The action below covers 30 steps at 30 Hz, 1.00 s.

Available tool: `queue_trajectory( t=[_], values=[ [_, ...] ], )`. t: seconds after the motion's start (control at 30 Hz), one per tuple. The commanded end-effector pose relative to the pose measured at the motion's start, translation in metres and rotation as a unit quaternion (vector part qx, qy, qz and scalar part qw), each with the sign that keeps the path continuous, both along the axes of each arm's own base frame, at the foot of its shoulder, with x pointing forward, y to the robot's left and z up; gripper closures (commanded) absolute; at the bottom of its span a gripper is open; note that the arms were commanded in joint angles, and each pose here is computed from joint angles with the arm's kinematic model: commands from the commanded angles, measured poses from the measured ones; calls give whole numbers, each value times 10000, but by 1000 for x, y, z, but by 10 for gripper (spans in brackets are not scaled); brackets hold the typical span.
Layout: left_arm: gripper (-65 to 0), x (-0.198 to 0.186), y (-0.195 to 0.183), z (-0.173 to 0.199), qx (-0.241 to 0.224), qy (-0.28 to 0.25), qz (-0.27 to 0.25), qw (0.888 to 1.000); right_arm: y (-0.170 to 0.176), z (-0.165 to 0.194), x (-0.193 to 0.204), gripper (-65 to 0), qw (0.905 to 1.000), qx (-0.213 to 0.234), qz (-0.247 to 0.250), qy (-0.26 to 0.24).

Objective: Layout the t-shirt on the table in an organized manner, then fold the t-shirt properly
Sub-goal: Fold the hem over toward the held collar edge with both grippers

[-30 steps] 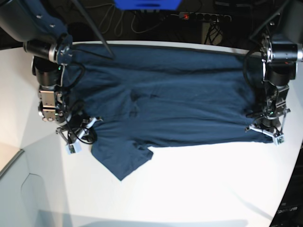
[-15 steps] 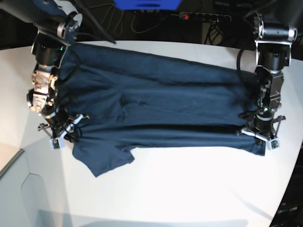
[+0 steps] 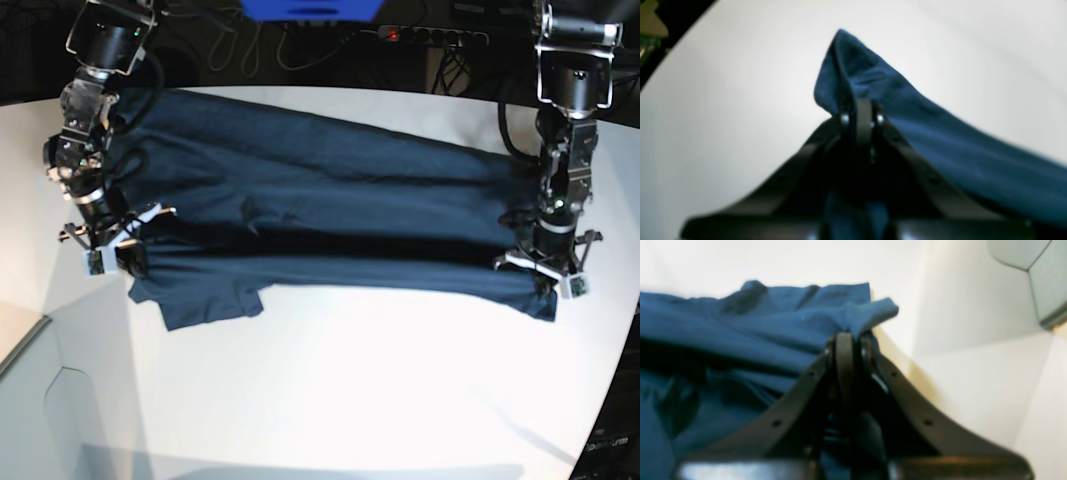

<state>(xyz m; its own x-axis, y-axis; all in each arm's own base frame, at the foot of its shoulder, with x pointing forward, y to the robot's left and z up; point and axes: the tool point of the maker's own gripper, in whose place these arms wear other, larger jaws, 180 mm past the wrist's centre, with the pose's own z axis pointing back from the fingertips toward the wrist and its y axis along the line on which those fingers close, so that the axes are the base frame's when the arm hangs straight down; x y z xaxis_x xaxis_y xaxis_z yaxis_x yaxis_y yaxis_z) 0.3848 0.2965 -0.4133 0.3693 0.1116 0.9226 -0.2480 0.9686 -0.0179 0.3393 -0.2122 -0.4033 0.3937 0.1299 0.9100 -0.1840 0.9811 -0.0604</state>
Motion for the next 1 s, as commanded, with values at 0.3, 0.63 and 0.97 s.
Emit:
queue_trajectory(
  t=[0.3,0.63,0.97],
  values=[
    [-2,-22,18,-14,-52,65,332,9994,-3,-16,-35,0,9998,86,-33,170],
    [-226,-37,9,-23,-176,540,197,9982,11,-15,-50,-135,9992,26,319,251],
    [-233,-28,27,43,-63,-345,411,9985,15,33,-40,-280,9981,-286,404,-367]
  ],
)
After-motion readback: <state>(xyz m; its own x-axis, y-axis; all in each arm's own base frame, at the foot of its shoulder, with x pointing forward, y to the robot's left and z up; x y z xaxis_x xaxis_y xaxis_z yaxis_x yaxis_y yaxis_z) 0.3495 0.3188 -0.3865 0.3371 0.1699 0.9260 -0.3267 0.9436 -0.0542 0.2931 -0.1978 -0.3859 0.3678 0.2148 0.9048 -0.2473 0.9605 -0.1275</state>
